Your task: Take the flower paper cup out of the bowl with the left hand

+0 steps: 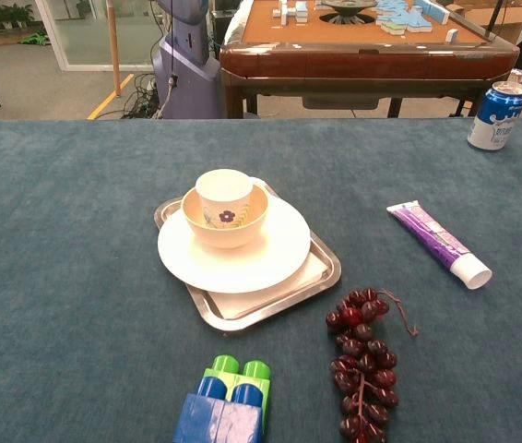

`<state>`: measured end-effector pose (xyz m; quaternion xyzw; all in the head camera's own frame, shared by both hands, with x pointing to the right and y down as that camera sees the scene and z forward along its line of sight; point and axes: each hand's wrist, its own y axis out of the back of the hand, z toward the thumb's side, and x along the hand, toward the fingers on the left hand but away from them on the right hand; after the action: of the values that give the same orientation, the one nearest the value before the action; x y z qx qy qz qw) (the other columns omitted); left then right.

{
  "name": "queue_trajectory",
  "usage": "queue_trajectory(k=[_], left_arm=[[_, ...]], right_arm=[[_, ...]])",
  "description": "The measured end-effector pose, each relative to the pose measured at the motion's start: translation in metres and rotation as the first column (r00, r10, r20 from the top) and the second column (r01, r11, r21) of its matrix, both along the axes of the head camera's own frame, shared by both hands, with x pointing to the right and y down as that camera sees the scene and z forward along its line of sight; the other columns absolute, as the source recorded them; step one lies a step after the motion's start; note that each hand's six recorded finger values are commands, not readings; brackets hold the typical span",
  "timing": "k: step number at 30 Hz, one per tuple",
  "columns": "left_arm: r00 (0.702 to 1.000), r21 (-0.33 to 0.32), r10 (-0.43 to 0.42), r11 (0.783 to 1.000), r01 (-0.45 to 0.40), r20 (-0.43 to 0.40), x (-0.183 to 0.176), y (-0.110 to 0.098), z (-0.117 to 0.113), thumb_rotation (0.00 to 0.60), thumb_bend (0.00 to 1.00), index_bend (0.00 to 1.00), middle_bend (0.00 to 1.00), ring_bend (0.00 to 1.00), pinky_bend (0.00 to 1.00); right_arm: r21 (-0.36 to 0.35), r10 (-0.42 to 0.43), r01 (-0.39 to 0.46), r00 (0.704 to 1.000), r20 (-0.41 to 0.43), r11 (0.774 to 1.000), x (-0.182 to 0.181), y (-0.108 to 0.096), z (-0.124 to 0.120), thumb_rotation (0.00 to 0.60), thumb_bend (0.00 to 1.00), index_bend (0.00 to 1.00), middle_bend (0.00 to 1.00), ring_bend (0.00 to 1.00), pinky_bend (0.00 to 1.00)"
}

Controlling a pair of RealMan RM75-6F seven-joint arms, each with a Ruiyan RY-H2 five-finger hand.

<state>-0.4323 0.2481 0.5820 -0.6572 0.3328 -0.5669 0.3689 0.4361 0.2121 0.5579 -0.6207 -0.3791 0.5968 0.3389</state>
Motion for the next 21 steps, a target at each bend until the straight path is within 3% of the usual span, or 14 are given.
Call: queue_trajectory(k=[7,15,21], left_arm=[[0.984,0.015,0.113,0.994,-0.112,-0.139,0.048,-0.015,-0.013,0.600,0.11,0.39,0.00,0.03,0.33],[0.964,0.025,0.211,0.977,-0.210,-0.165,0.089,-0.040,-0.013,0.600,0.11,0.39,0.00,0.00,0.20],[0.945,0.041,0.269,0.963,-0.266,-0.184,0.117,-0.063,-0.006,0.600,0.11,0.39,0.00,0.00,0.19]], right_arm=[[0.002,0.002,-0.002,1.000,0.006,1.000,0.001,-0.002,-0.001,0.600,0.15,0.49,0.44,0.33,0.41],[0.001,0.008,-0.008,1.000,0.010,1.000,0.002,-0.004,-0.002,0.600,0.15,0.49,0.44,0.33,0.41],[0.003,0.015,-0.015,1.000,0.005,1.000,0.004,-0.005,-0.003,0.600,0.15,0.49,0.44,0.33,0.41]])
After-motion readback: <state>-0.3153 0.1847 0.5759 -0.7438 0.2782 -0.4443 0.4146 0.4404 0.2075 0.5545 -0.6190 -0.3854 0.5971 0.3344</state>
